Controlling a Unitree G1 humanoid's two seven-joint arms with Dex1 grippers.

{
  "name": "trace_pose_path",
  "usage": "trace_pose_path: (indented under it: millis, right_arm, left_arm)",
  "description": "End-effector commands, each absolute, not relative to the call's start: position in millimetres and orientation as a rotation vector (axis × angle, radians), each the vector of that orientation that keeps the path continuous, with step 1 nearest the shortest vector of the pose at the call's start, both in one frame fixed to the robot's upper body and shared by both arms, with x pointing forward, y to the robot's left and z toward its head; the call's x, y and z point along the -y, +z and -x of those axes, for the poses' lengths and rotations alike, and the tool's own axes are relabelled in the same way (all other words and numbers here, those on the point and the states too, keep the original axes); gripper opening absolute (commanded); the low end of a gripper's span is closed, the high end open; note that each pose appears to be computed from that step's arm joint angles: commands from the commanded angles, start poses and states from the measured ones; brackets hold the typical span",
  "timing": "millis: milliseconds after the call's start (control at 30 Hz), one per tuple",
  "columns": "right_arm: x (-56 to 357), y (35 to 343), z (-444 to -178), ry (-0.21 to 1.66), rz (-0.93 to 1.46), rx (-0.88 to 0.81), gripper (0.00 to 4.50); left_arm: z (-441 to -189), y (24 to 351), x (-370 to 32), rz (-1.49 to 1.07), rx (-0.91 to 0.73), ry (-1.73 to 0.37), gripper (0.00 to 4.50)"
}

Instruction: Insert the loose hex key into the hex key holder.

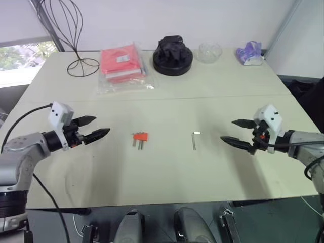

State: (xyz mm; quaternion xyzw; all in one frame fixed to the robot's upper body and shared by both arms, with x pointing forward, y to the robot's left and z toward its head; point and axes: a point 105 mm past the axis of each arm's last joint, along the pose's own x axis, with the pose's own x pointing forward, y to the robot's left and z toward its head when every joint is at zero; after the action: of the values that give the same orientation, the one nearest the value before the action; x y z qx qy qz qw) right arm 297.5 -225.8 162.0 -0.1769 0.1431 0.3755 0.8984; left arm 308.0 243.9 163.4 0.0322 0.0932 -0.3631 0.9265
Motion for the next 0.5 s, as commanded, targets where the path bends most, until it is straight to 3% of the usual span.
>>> trace_pose_path:
  millis: [33, 500]
  right_arm:
    - [224, 170, -300, 0.770, 0.404, -0.249, 4.18]
    - [207, 159, -303, 0.774, 0.373, -0.234, 4.18]
  left_arm:
    - [-314, 171, -252, -0.095, -0.169, -0.707, 4.45]
    - [-317, 172, -255, -0.074, -0.128, -0.638, 4.45]
